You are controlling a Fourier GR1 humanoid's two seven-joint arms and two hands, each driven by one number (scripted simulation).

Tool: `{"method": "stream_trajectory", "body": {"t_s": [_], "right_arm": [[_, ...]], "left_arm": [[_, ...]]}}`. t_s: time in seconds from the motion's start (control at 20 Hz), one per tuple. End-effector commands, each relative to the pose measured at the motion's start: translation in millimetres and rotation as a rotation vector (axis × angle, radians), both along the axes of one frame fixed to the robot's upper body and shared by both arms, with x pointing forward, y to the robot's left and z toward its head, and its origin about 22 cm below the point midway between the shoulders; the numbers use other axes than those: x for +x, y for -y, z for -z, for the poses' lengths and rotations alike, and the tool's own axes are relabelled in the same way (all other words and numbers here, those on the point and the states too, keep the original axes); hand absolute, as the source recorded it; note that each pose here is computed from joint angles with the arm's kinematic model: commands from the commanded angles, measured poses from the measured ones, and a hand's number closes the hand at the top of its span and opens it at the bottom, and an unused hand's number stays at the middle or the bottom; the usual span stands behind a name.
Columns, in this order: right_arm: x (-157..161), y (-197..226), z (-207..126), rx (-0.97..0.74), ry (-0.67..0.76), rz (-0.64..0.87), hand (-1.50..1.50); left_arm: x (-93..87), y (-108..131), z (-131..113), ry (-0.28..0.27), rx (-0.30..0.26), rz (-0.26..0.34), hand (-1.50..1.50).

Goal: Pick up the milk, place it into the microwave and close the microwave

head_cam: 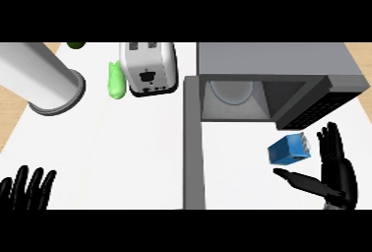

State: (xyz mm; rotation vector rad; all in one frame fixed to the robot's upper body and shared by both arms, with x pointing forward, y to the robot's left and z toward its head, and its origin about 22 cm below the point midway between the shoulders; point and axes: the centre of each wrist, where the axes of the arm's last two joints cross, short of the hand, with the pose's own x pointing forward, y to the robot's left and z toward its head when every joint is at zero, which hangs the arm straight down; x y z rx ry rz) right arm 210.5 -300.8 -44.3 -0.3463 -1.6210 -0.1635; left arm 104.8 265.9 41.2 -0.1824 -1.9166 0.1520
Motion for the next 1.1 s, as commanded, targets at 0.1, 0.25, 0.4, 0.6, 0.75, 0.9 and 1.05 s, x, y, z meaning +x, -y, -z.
{"method": "stream_trajectory", "body": {"t_s": [0.1, 0.25, 0.4, 0.6, 0.75, 0.9, 1.05], "right_arm": [[-8.4, 14.5, 23.2, -0.009, -0.015, -0.007, -1.5], [1.0, 27.9, 46.3, -0.022, 0.008, 0.0, -1.5], [-9.7, 22.4, 59.6, -0.045, 0.012, -0.009, -1.5], [2.6, 14.1, 72.0, -0.045, 0.013, -0.016, -1.5], [4.7, 25.3, 78.3, -0.03, 0.02, -0.033, -1.5], [7.6, 27.9, 73.3, -0.031, 0.024, -0.049, -1.5], [9.7, 14.2, 82.7, -0.037, 0.053, -0.083, -1.5]], "left_arm": [[-3.6, -14.3, 4.1, -0.001, -0.017, -0.005, -1.5], [-6.0, 5.5, 14.8, 0.009, -0.007, 0.0, -1.5], [-13.2, -10.9, 17.0, -0.001, 0.007, -0.006, -1.5], [-9.1, -12.3, 1.5, -0.001, -0.01, 0.003, -1.5], [-18.2, 1.0, 8.6, 0.003, -0.008, 0.002, -1.5], [-14.3, 0.0, -5.9, 0.001, -0.026, 0.0, -1.5], [-17.5, 0.8, -5.7, 0.001, -0.025, -0.012, -1.5]]}}
